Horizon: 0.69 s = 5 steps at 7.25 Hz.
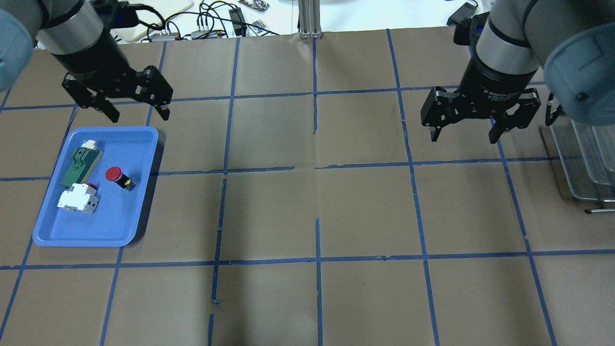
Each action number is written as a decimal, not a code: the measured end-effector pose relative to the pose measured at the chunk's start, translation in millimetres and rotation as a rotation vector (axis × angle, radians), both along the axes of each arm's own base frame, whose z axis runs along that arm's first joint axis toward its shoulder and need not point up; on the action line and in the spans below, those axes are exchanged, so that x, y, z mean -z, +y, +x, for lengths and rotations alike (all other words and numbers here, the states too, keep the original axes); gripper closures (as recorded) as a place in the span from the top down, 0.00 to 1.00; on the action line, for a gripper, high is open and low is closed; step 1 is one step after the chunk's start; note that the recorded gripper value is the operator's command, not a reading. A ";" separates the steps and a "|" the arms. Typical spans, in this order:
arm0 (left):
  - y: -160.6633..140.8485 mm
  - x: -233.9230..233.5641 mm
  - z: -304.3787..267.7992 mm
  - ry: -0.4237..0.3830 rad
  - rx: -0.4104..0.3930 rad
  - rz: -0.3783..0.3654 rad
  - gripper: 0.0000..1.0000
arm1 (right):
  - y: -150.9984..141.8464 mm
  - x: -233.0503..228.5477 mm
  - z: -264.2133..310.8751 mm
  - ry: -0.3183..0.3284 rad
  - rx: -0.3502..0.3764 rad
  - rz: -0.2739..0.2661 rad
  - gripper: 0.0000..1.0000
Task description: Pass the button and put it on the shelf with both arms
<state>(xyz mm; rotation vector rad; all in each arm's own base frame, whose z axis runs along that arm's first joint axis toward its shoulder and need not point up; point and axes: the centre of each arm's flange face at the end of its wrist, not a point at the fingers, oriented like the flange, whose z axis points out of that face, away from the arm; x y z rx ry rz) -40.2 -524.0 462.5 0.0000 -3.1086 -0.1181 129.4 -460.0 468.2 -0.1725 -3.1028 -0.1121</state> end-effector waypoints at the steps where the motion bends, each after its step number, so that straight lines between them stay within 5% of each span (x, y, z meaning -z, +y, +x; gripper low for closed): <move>1: -4.8 26.8 51.2 0.016 -0.034 0.018 1.00 | 0.4 1.5 0.0 0.000 0.000 0.003 1.00; 5: -26.4 160.9 130.4 0.015 0.004 -0.005 1.00 | 1.0 5.3 0.1 -0.004 -0.001 0.002 1.00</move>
